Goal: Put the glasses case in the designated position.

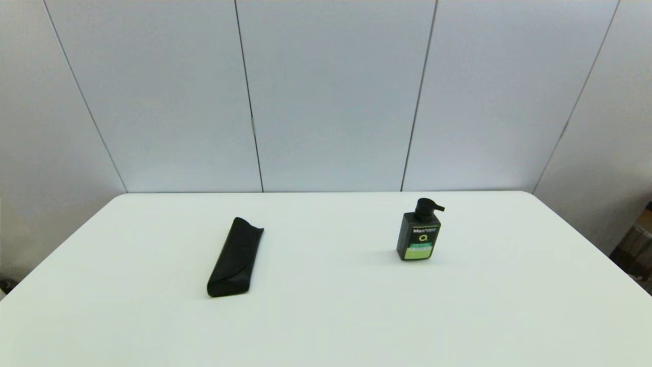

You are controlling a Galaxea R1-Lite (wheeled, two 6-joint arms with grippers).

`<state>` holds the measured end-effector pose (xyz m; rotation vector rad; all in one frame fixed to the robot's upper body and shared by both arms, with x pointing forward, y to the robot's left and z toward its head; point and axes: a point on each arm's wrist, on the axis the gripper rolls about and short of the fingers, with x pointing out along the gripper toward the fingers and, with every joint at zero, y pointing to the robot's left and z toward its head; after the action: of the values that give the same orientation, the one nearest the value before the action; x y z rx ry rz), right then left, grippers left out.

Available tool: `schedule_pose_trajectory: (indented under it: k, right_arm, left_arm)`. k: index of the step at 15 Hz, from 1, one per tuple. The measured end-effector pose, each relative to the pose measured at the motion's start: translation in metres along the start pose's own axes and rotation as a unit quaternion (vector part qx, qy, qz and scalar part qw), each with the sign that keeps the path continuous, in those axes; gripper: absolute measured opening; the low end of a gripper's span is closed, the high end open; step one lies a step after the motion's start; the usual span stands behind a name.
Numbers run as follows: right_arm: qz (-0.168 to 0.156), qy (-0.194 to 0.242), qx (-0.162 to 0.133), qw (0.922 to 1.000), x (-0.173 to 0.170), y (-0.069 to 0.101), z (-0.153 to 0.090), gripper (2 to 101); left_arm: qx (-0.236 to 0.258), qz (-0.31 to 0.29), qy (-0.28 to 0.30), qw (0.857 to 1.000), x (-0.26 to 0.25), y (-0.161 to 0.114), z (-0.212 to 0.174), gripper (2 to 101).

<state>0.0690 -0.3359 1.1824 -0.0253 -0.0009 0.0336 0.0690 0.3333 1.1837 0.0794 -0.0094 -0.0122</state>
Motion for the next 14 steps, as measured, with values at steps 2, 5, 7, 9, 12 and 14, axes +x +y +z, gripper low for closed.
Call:
schedule_pose_trajectory:
  k: [2, 5, 7, 9, 12, 14]
  right_arm:
    - [0.0, 0.0, 0.001, 1.0, 0.0, 0.0, 0.0001, 97.3]
    - [0.0, 0.0, 0.001, 1.0, 0.0, 0.0, 0.0001, 97.3]
    - [0.0, 0.0, 0.001, 1.0, 0.0, 0.0, 0.0001, 97.3]
    - [0.0, 0.0, 0.001, 1.0, 0.0, 0.0, 0.0001, 97.3]
    - [0.0, 0.0, 0.0, 1.0, 0.0, 0.0, 0.0001, 97.3]
    - [0.0, 0.0, 0.001, 1.0, 0.0, 0.0, 0.0001, 97.3]
  left_arm:
    - [0.0, 0.0, 0.0, 1.0, 0.0, 0.0, 0.0, 97.8]
    - [0.0, 0.0, 0.0, 1.0, 0.0, 0.0, 0.0, 97.8]
    - [0.0, 0.0, 0.0, 1.0, 0.0, 0.0, 0.0, 97.8]
    - [0.0, 0.0, 0.0, 1.0, 0.0, 0.0, 0.0, 97.8]
    - [0.0, 0.0, 0.0, 1.0, 0.0, 0.0, 0.0, 97.8]
    - [0.0, 0.0, 0.0, 1.0, 0.0, 0.0, 0.0, 97.8]
